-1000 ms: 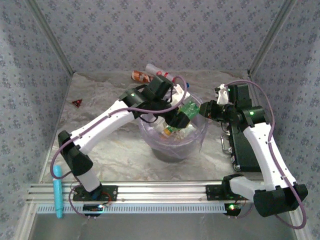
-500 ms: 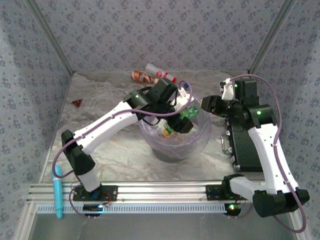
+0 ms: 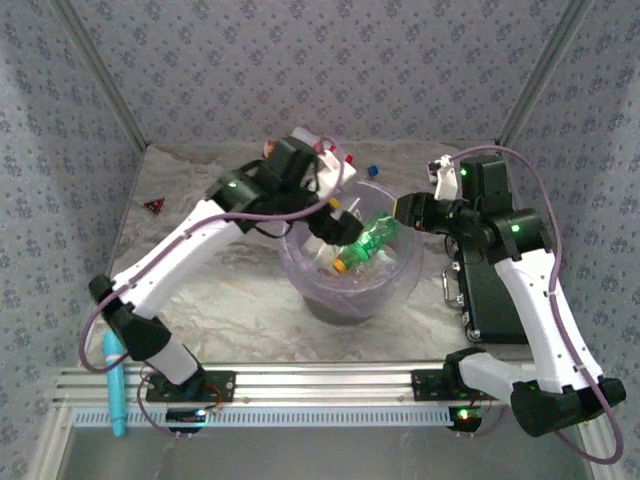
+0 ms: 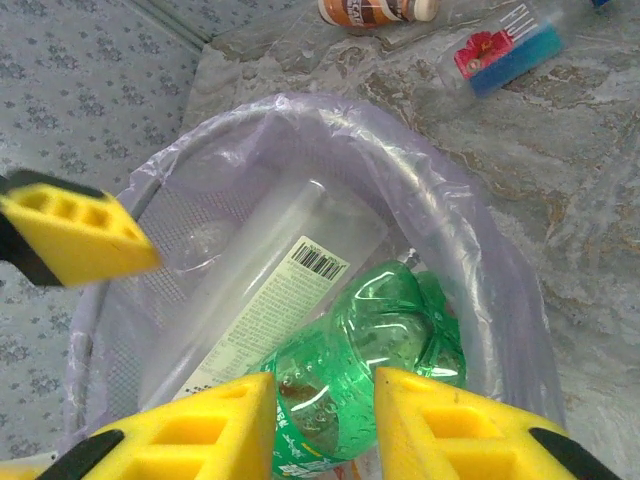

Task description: Put the plastic bottles in the bin

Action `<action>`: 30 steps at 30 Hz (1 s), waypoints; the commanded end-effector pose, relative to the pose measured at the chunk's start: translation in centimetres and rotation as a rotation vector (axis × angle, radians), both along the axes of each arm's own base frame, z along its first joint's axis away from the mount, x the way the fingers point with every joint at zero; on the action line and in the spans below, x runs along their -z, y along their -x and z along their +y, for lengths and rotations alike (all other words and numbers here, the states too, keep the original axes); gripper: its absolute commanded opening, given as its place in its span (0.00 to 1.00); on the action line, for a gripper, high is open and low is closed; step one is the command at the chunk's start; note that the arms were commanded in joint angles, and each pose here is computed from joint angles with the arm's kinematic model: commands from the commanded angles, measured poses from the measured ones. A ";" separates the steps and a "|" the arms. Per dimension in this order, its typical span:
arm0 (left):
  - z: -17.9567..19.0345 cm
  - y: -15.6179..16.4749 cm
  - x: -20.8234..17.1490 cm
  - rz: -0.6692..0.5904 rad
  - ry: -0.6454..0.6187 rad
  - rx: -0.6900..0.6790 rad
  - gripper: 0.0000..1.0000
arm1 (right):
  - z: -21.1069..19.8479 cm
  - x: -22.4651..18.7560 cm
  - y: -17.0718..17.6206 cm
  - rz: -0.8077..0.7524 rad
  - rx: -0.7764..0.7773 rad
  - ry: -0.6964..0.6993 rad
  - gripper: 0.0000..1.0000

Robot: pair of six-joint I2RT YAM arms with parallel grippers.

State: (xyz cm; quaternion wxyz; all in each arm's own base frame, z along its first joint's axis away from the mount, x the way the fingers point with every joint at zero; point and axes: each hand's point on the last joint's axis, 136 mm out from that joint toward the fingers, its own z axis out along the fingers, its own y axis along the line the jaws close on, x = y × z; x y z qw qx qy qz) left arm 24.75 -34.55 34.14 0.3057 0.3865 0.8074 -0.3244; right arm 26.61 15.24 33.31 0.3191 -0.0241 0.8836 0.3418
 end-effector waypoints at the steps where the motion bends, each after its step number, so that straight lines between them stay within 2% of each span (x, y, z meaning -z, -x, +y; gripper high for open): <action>1: 3.4 -1.4 -2.6 -0.070 0.055 -0.119 0.87 | 1.1 -0.4 0.2 -0.011 -0.032 -0.012 0.32; 7: 8.8 -5.9 -0.7 -0.084 -0.022 -0.354 0.77 | 2.3 1.1 0.1 0.023 -0.062 0.011 0.30; 10: 9.2 -7.0 1.1 -0.076 -0.070 -0.374 0.76 | 2.4 1.0 -0.2 0.021 -0.068 0.022 0.30; 16: 9.0 -8.4 3.5 -0.051 -0.121 -0.387 0.72 | 1.4 -2.7 -0.4 -0.078 -0.039 0.025 0.32; 26: 9.0 -9.4 5.4 -0.007 -0.141 -0.395 0.32 | -1.9 -4.8 -1.5 -0.138 0.063 -0.011 0.36; 30: 9.2 -9.4 5.3 0.016 -0.126 -0.400 0.21 | -2.7 -4.7 -2.9 -0.146 0.093 -0.012 0.38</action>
